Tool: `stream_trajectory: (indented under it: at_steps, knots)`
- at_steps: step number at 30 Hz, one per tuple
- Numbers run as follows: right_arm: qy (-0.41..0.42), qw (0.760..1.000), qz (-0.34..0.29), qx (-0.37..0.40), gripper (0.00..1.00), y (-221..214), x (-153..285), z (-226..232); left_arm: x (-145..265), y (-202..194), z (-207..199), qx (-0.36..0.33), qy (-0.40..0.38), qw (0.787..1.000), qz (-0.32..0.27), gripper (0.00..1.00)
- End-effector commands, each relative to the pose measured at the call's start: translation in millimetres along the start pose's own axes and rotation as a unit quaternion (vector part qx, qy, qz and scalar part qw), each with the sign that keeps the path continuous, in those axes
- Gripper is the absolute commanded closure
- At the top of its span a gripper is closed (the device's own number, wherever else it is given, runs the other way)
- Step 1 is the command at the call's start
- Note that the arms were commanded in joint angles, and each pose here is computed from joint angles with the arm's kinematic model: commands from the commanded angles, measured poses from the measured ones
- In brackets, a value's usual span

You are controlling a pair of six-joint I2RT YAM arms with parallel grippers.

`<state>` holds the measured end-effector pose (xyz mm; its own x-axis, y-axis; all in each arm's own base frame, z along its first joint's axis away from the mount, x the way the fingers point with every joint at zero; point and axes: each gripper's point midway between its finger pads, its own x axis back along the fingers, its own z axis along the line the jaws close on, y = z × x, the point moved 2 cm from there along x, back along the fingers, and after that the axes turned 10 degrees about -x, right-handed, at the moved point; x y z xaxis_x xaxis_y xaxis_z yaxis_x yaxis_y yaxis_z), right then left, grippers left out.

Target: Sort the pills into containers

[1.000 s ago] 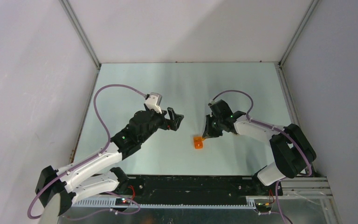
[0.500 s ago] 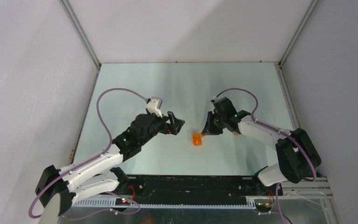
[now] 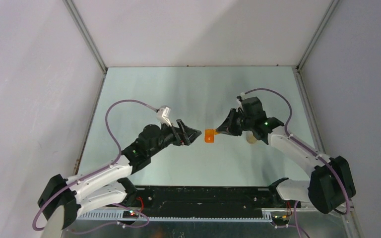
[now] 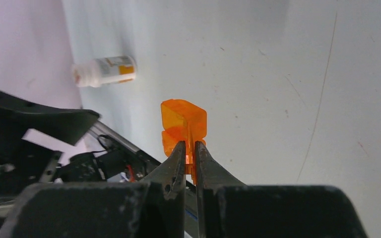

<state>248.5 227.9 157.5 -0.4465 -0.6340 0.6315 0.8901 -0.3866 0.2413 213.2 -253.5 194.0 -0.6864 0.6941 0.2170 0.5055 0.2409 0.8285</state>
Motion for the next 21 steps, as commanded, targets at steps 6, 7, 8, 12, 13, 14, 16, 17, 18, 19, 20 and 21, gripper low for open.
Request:
stream_trajectory:
  at_steps: [6, 7, 8, 12, 13, 14, 16, 17, 18, 19, 20, 21]
  knots:
    - [0.117, 0.992, -0.025, -0.048, 0.94, 21.1, 45.5, 56.1, -9.6, 13.5, -45.3, 0.120, -0.120, 0.985, -0.016, 0.09]
    - [0.126, 0.990, -0.026, -0.051, 0.94, 21.9, 49.4, 60.1, -11.0, 14.8, -47.3, 0.120, -0.125, 0.985, -0.016, 0.09]
    - [0.130, 0.990, -0.028, -0.052, 0.94, 22.3, 51.2, 62.1, -13.7, 13.0, -49.2, 0.123, -0.130, 0.984, -0.009, 0.12]
    - [0.151, 0.986, -0.033, -0.056, 0.94, 25.2, 59.4, 70.4, -17.4, 18.0, -63.8, 0.141, -0.174, 0.974, -0.012, 0.20]
    - [0.154, 0.986, -0.031, -0.059, 0.94, 24.9, 60.7, 71.7, -18.1, 18.2, -65.6, 0.150, -0.179, 0.972, -0.010, 0.21]
    - [0.159, 0.985, -0.031, -0.058, 0.94, 25.6, 61.5, 73.3, -19.9, 16.8, -67.2, 0.152, -0.186, 0.971, -0.007, 0.22]
    - [0.166, 0.984, -0.027, -0.056, 0.94, 25.0, 62.4, 75.9, -23.1, 14.2, -66.9, 0.163, -0.186, 0.969, -0.001, 0.25]
    - [0.168, 0.984, -0.025, -0.055, 0.94, 24.3, 62.9, 76.9, -23.9, 13.8, -66.4, 0.169, -0.186, 0.968, -0.001, 0.26]
    - [0.170, 0.984, -0.024, -0.054, 0.94, 24.1, 63.2, 77.6, -25.1, 12.8, -65.4, 0.172, -0.187, 0.967, -0.004, 0.29]
    - [0.170, 0.984, -0.023, -0.054, 0.94, 23.9, 63.0, 77.5, -25.1, 11.2, -65.2, 0.181, -0.188, 0.965, -0.002, 0.30]
    - [0.171, 0.984, -0.023, -0.053, 0.94, 23.9, 63.4, 77.7, -25.8, 12.1, -66.0, 0.183, -0.193, 0.964, -0.006, 0.32]
    - [0.172, 0.983, -0.022, -0.053, 0.94, 23.5, 63.7, 78.1, -25.8, 12.2, -65.9, 0.190, -0.194, 0.962, -0.007, 0.33]
